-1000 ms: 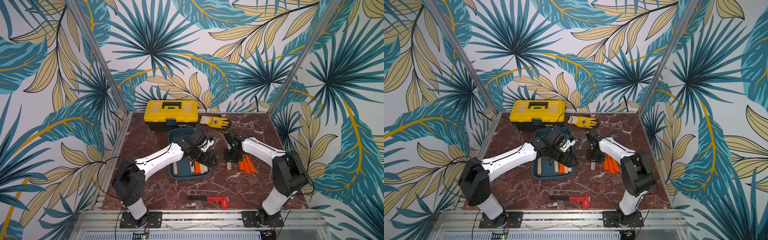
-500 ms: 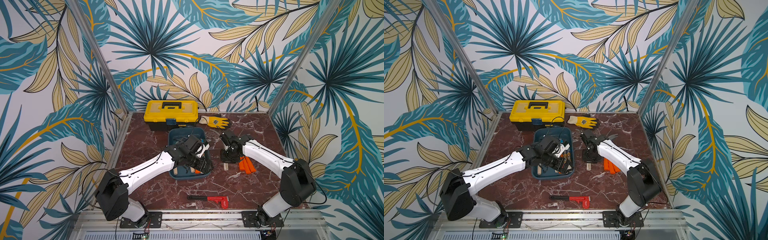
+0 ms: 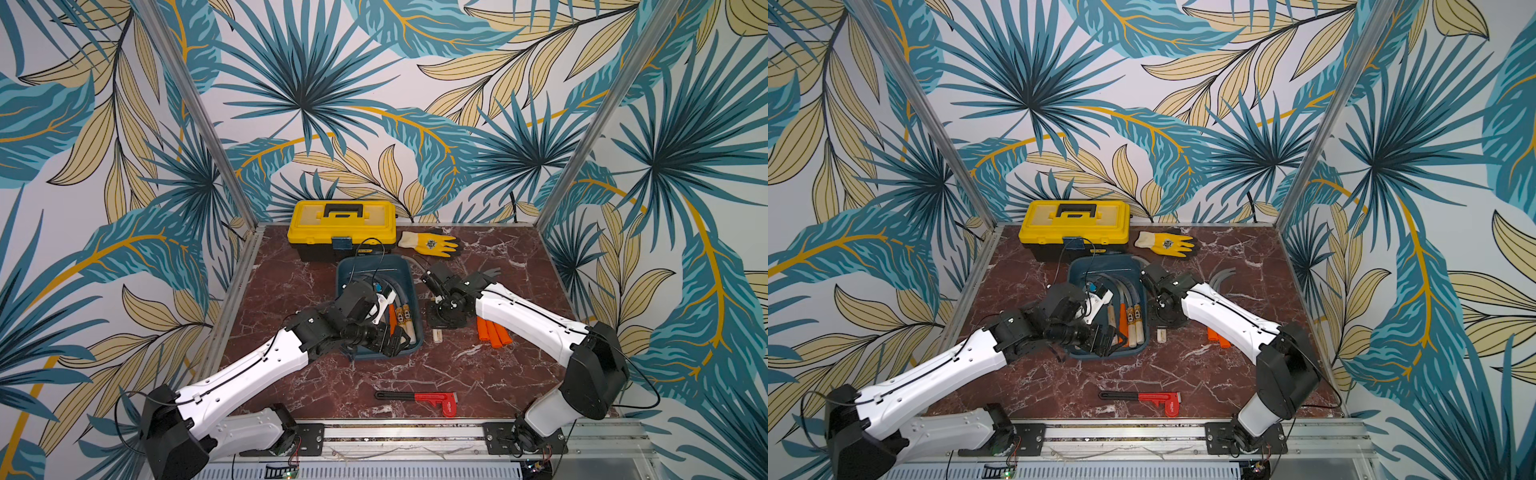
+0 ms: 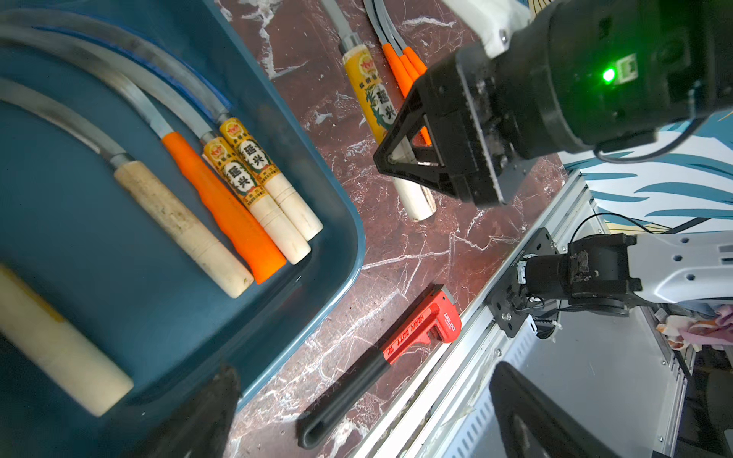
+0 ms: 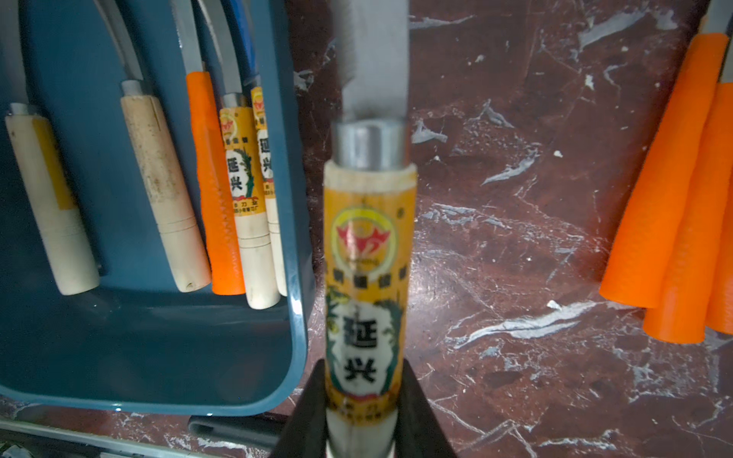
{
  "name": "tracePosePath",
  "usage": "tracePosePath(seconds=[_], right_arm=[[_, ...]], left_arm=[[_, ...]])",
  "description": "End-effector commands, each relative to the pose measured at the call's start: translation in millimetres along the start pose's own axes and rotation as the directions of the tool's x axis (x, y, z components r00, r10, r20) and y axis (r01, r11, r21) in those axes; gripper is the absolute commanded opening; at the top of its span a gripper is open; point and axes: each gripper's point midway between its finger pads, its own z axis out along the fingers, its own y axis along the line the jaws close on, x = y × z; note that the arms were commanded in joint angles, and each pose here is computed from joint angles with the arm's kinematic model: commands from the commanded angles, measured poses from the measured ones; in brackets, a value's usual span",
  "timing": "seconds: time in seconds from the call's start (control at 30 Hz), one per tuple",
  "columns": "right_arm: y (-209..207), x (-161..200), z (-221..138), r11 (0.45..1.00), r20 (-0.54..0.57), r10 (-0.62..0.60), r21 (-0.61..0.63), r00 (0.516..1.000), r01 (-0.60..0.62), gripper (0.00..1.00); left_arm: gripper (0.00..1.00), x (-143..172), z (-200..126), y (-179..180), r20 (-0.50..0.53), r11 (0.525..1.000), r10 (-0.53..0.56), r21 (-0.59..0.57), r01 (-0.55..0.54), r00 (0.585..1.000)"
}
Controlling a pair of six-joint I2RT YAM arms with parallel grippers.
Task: Put small sickles into storage boxes
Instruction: Place the sickle in the storage box.
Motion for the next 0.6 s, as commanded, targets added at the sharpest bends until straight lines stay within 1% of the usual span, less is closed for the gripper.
tracePosePath(seconds=[0.0,0.2,0.4,0.43,0.57], right_arm=[[6,0,-15,1.000,0.033,0.010,0.002,0.999,-0.010,0.00],[23,4,-16,1.000,0.041,-0.015,-0.010,0.999,0.016,0.00],[41,4,-13,0.999,0.036,-0.044,-0.016,0.998,0.045,0.00],[51,10,-14,0.997,0.033,-0.076,-0.027,0.997,0.077,0.00],[64,11,-9,0.994,0.021,-0.101,-0.033,0.995,0.102,0.00]], left_arm=[[0.99,10,-12,9,0.014,0.999,-0.017,-0.039,0.018,1.000],[0.99,20,-34,19,0.069,0.997,-0.028,-0.068,0.033,0.997],[0.99,32,-46,28,0.075,0.994,-0.043,-0.098,0.051,0.996],[0.99,34,-49,29,0.079,0.993,-0.045,-0.102,0.053,0.996],[0.99,40,-58,36,0.088,0.989,-0.052,-0.132,0.064,0.995]])
